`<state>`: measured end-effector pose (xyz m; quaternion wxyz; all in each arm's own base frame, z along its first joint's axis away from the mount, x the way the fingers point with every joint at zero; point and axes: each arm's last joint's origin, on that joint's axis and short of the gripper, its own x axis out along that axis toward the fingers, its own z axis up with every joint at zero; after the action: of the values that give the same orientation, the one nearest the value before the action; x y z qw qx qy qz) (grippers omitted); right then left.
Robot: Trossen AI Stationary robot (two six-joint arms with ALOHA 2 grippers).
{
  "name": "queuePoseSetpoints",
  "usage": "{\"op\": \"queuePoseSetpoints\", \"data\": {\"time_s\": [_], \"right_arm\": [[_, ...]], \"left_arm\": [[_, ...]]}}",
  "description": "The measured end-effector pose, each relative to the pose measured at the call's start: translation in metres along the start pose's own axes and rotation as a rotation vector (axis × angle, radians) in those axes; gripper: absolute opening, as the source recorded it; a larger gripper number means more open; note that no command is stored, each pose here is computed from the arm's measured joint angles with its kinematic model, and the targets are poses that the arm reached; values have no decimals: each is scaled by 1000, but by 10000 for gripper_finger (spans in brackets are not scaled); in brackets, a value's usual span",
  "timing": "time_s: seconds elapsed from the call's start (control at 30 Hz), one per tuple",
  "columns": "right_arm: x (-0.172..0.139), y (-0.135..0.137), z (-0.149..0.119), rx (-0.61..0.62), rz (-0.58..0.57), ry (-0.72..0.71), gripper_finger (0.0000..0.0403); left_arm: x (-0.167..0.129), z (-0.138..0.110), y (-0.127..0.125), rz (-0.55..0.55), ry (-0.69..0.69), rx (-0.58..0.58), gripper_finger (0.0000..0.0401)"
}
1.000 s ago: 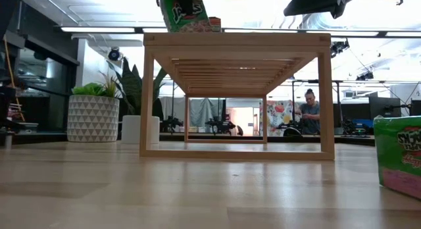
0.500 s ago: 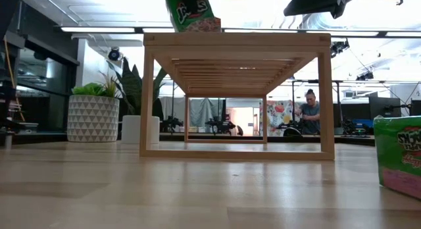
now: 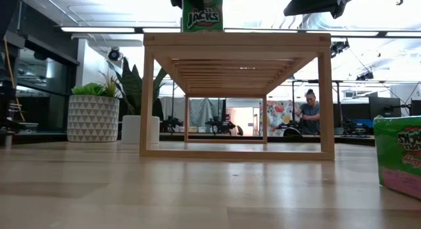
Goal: Stack cereal on shelf
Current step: Put the left green cereal box on the shelf
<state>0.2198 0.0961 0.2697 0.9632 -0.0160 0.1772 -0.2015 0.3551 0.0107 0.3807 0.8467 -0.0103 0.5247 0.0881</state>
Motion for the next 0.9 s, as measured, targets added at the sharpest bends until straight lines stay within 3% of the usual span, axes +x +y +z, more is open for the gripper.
{"op": "queuePoseSetpoints", "data": {"time_s": [0.33,0.5,0.73,0.9], "right_arm": [[0,0,1,6,2,-5,0],[0,0,0,11,1,-3,0],[0,0,-1,19,-5,3,0],[4,0,1,37,-43,-23,0]], "left_arm": [[-53,7,9,19,-135,24,225],[-89,-7,18,115,-225,39,207],[-118,-53,25,217,-425,-16,135],[-94,-106,24,205,-625,-11,46]]}}
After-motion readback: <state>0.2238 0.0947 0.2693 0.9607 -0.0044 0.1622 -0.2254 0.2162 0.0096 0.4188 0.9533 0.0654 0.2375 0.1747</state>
